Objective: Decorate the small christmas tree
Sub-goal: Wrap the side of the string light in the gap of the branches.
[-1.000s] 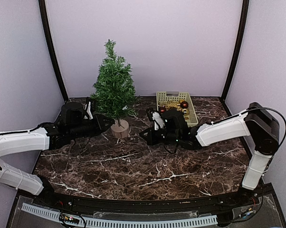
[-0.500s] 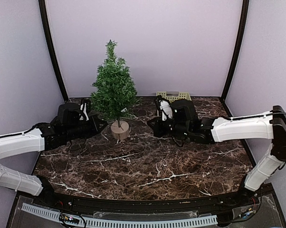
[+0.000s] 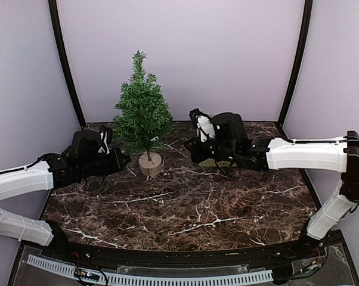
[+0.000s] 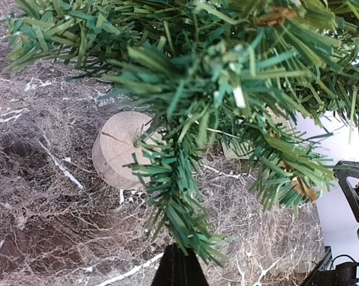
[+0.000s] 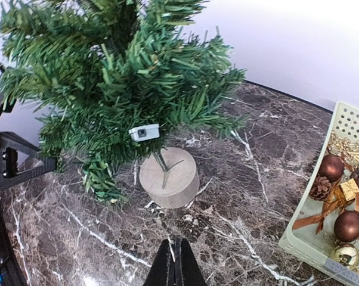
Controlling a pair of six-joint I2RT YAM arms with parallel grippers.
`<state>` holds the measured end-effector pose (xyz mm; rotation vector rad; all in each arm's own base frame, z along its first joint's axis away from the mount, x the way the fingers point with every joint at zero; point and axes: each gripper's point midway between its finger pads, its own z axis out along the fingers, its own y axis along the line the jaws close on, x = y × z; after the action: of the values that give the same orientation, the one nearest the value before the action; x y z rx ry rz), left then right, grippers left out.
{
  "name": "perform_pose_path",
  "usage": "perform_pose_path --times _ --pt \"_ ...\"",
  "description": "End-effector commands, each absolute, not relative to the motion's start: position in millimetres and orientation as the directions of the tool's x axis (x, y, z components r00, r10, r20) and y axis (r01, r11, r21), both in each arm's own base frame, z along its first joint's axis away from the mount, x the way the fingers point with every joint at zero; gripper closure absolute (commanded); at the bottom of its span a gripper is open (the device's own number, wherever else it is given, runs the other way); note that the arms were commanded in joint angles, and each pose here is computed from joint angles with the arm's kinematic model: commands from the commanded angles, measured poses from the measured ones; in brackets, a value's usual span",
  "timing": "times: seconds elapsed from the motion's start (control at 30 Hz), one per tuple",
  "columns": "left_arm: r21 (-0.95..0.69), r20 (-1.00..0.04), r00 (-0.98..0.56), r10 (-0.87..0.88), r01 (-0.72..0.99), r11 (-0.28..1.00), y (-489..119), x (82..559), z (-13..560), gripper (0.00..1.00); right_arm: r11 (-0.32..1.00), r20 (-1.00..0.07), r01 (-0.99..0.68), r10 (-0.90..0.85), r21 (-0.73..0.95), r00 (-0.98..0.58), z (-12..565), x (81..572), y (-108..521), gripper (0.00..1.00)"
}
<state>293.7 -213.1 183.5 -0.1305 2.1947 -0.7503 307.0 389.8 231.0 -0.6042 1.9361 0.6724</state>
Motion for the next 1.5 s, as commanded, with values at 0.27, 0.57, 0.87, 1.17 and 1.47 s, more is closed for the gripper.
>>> perform_pose_path --times 0.27,0.57,0.87,1.17,1.47 --pt "-0.528 -0.7 -0.645 -0.306 0.18 0.83 -210.2 296.7 204.1 1.0 0.475 -0.924 -0.854 -0.185 0.213 -0.333 273.2 261.1 424.9 1.0" --pt "-0.52 -0.697 -0.651 -0.301 0.17 0.837 -206.6 295.1 200.2 1.0 0.44 -0.928 -0.866 -0.161 0.236 -0.335 284.6 258.3 434.9 1.0" --pt "-0.534 -0.718 -0.627 -0.302 0.217 0.817 -212.4 296.4 215.5 1.0 0.55 -0.873 -0.801 -0.243 0.237 -0.424 219.4 262.7 435.3 1.0" --pt "-0.533 -0.724 -0.62 -0.301 0.226 0.816 -213.1 297.2 219.9 1.0 0.571 -0.813 -0.769 -0.279 0.287 -0.511 164.2 247.3 442.5 1.0" --pt "-0.528 -0.726 -0.617 -0.303 0.218 0.82 -209.4 295.7 218.6 1.0 0.53 -0.836 -0.801 -0.274 0.28 -0.474 185.4 236.8 461.1 1.0"
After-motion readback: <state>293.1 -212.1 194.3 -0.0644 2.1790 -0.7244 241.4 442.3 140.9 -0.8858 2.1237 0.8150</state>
